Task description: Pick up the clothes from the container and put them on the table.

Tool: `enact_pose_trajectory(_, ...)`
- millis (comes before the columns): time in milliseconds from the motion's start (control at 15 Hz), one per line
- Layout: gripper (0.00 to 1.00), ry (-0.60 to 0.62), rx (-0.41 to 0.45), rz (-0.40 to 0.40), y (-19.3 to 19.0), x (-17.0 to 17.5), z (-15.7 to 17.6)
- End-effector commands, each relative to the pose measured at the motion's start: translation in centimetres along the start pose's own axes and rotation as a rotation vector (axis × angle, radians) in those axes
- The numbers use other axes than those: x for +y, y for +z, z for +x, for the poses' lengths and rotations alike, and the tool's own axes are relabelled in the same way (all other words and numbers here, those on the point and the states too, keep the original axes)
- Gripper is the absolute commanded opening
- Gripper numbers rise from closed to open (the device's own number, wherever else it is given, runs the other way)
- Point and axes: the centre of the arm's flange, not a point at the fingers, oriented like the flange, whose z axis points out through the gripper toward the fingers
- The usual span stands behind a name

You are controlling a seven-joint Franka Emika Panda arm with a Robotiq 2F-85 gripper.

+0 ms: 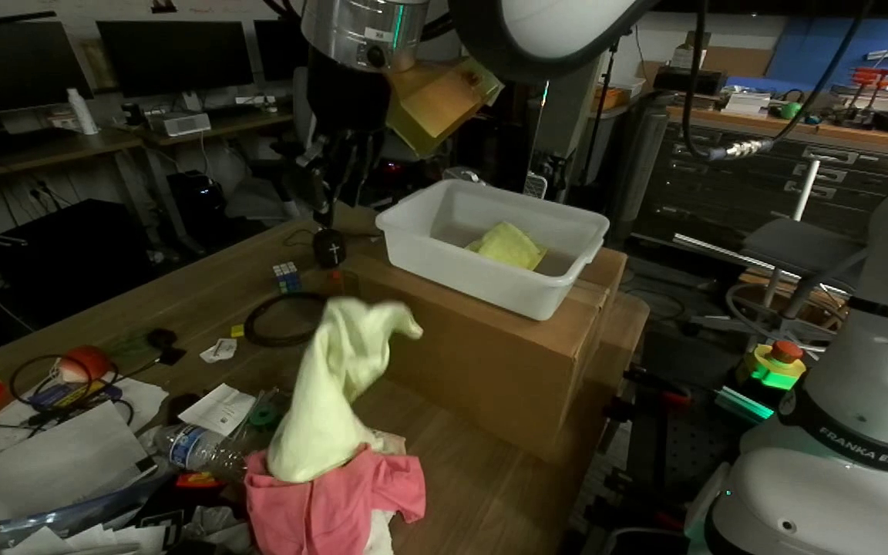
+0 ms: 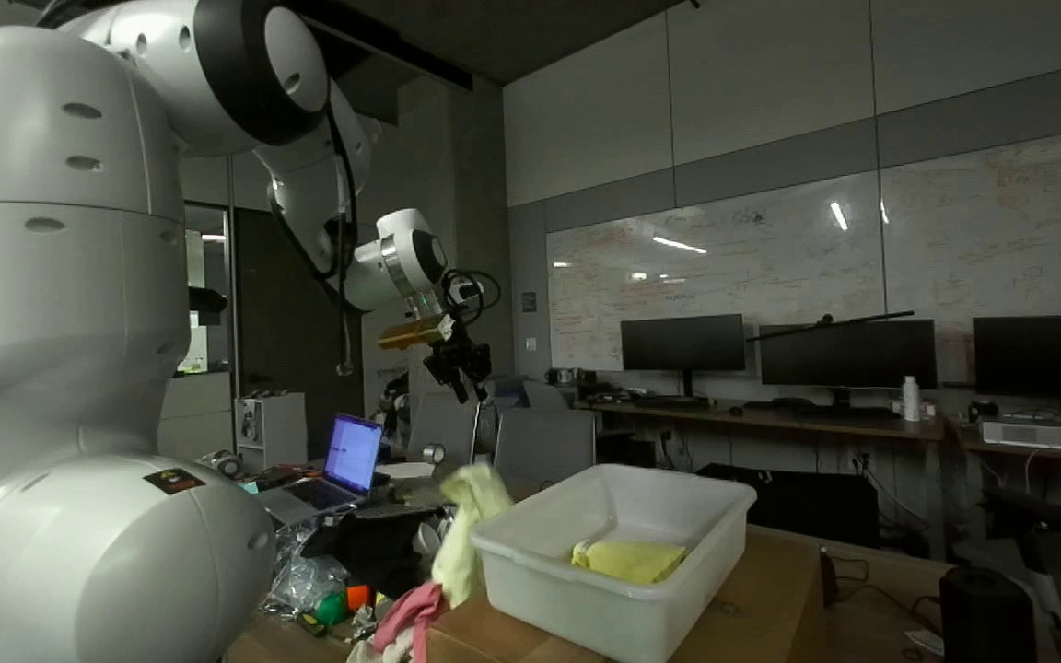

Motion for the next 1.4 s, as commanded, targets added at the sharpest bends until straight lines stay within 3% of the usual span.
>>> enact_pose_trajectory(0,0.77,-0.008,-0.023,-0.052,0.2,0.9,1.1)
enact_pose_trajectory(200,0.99,0.039,-0.088,-0.113,1.2,3.4,0.4)
enact_pose_trajectory(467,1.0,0.115,-0.237,-0.187,3.1,7.9,-1.3)
enact_pose_trajectory(667,1.0,0.188,-0.339,-0.199,4.7,11.9,-2.8)
enact_pose_trajectory(867,1.0,0.282,-0.419,-0.16,6.3,16.0,-4.5)
enact_pose_trajectory(1067,1.0,0.394,-0.491,-0.067,7.9,20.3,-6.6)
enact_pose_trajectory(1333,1.0,0.58,-0.527,0.074,9.4,25.2,-10.0)
